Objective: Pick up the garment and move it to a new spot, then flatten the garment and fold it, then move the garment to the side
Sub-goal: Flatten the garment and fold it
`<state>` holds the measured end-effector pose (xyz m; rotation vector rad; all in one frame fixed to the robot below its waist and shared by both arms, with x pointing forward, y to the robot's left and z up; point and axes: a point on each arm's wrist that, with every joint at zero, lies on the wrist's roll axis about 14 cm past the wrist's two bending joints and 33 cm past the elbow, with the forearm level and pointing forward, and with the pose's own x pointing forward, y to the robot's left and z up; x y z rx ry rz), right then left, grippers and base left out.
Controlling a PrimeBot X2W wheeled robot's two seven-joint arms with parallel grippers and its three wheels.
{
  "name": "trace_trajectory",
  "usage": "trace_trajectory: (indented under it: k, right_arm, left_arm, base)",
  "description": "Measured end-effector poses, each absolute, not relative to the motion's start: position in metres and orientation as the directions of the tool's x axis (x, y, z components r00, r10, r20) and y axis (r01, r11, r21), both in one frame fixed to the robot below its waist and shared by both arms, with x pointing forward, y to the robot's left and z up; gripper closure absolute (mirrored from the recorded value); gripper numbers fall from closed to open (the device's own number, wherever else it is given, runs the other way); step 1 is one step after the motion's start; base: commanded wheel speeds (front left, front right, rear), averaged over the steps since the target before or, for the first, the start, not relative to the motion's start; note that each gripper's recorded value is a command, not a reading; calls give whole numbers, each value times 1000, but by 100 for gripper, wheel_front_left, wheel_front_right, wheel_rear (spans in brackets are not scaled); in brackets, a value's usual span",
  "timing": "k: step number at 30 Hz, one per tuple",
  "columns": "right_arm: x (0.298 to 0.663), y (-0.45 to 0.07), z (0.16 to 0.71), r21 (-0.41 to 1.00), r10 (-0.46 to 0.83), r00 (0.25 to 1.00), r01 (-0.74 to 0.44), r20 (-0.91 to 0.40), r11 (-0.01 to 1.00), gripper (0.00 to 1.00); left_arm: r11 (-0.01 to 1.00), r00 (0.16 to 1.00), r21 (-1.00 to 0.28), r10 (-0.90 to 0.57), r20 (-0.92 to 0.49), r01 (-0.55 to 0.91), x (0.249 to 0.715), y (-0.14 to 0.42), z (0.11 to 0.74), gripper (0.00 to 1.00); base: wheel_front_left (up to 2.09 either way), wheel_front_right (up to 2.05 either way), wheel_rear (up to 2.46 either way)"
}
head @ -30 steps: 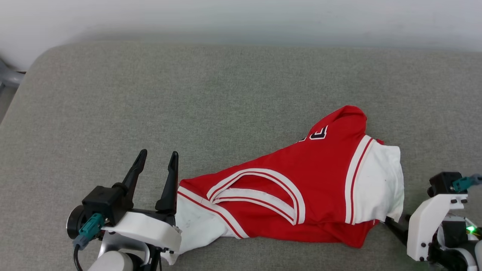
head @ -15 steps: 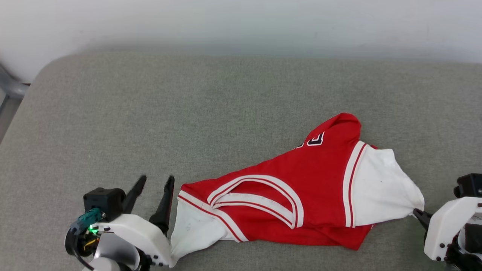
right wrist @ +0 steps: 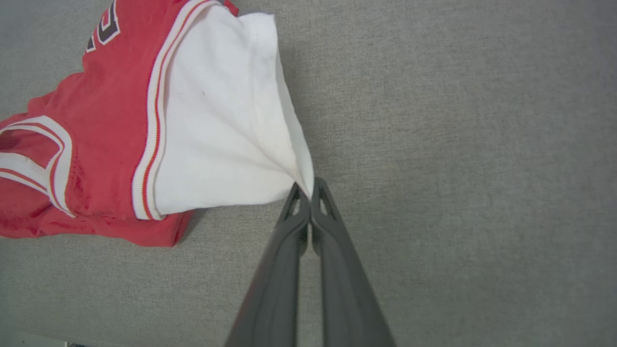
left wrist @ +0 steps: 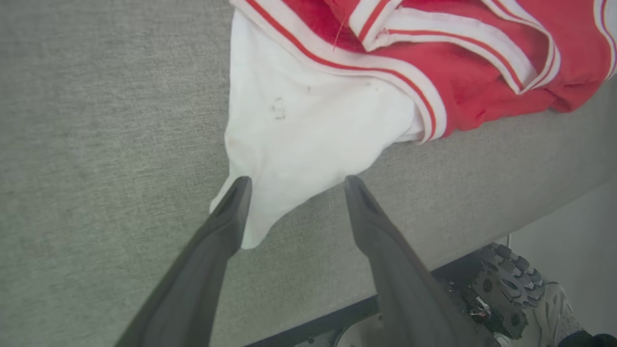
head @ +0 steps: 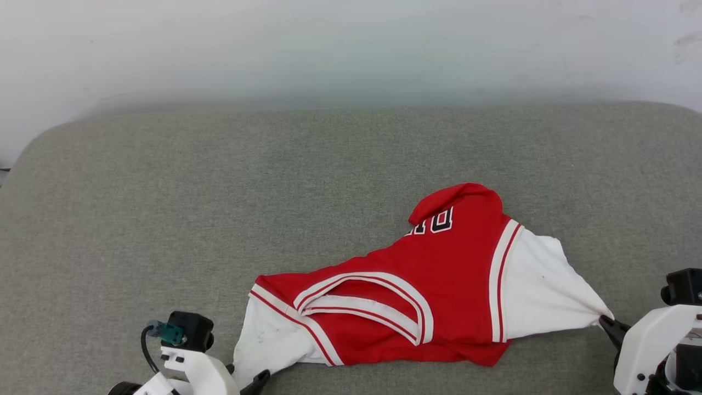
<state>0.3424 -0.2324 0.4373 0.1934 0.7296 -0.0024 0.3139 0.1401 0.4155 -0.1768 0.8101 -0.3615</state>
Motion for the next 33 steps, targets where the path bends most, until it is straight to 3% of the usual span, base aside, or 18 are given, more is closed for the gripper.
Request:
trace_trajectory:
  k: [7, 8, 9, 10, 11, 15, 24, 29, 33]
  right_arm:
    - [342, -235, 427, 178, 59, 725, 89, -686, 980, 100]
    - [343, -235, 427, 181, 59, 724, 92, -687, 979, 100]
    - [344, -236, 426, 180, 57, 723, 94, -689, 979, 100]
    - [345, -237, 425, 178, 55, 721, 95, -691, 979, 100]
    - [346, -237, 424, 180, 56, 719, 98, -693, 979, 100]
    - [348, -238, 423, 178, 50, 724, 101, -688, 979, 100]
    - [366, -244, 457, 159, 16, 823, 90, -567, 983, 100]
    - [384, -246, 491, 131, 4, 892, 62, -452, 989, 100]
    - [398, -245, 513, 143, 15, 923, 44, -386, 989, 100]
  left_arm:
    - [936, 471, -284, -351, -809, 209, 307, 149, 373, 0]
    - [934, 443, -289, -354, -824, 209, 305, 149, 368, 8]
    - [932, 425, -289, -358, -831, 219, 306, 149, 366, 52]
    - [929, 409, -297, -365, -837, 221, 306, 147, 364, 68]
    - [926, 396, -303, -371, -840, 225, 306, 146, 362, 100]
    - [925, 409, -299, -372, -833, 233, 315, 148, 361, 100]
    - [946, 661, -216, -323, -677, 241, 355, 161, 406, 100]
    - [967, 843, -171, -247, -479, 186, 391, 178, 459, 100]
    - [972, 926, -175, -207, -315, 158, 415, 184, 500, 100]
  base:
    - [0, 0, 0]
    - [0, 0, 0]
    - [0, 0, 0]
    - [0, 0, 0]
    - [0, 0, 0]
    - [0, 0, 0]
    - [0, 0, 0]
    - [0, 0, 0]
    - [0, 0, 0]
